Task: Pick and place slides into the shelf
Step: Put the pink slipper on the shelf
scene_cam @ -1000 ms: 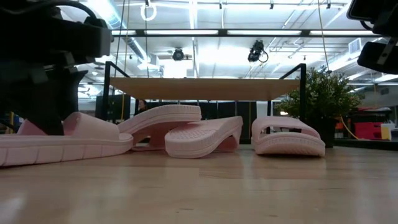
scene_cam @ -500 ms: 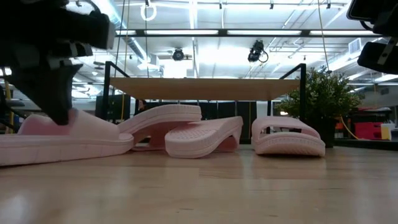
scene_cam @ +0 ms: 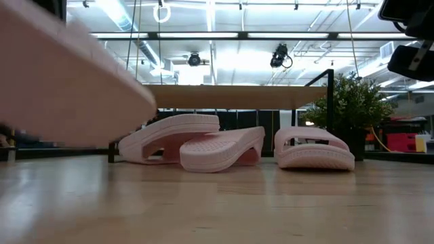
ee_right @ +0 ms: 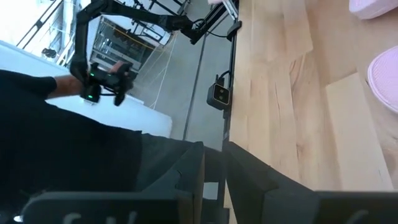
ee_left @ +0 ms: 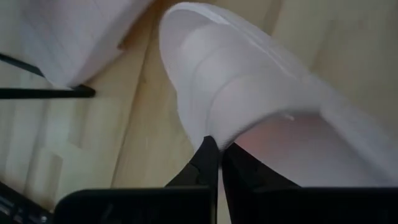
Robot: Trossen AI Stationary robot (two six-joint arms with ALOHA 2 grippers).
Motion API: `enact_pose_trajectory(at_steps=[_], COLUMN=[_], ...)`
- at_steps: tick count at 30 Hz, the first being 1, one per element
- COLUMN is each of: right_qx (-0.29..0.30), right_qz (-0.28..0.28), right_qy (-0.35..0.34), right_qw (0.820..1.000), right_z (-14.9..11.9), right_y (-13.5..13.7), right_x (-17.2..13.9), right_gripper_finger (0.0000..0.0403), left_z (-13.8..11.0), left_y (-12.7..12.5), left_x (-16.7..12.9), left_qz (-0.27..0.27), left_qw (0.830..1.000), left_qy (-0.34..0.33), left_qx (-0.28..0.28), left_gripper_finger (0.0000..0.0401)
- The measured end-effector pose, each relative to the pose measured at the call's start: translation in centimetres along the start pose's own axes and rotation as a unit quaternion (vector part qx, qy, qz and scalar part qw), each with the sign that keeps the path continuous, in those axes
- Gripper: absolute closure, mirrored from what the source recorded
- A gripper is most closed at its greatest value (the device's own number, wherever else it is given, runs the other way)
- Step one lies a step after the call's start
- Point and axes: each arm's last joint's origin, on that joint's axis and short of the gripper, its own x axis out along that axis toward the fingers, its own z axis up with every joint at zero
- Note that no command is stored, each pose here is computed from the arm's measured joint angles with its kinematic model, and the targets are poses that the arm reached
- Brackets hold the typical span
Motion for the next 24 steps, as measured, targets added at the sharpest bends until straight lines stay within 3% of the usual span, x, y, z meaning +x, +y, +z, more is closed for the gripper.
enact_pose_trajectory(at_steps=[13, 24], right_qx=[-0.012, -0.015], right_qz=[-0.001, -0.001], right_qy=[0.002, 0.002], right_qw=[1.0, 1.0], right_z=[0.0, 0.0], right_y=[0.0, 0.0], right_x=[0.0, 0.0], right_gripper_finger=[0.0338, 0.0336], left_z=[4.9, 10.0], left_y=[4.1, 9.4], left_x=[-6.9, -8.4], left_qz=[0.047, 0.093], left_qw=[0.99, 0.979], left_qy=[-0.13, -0.18], left_qx=[-0.022, -0.033], left_gripper_finger=[0.0393, 0.0393])
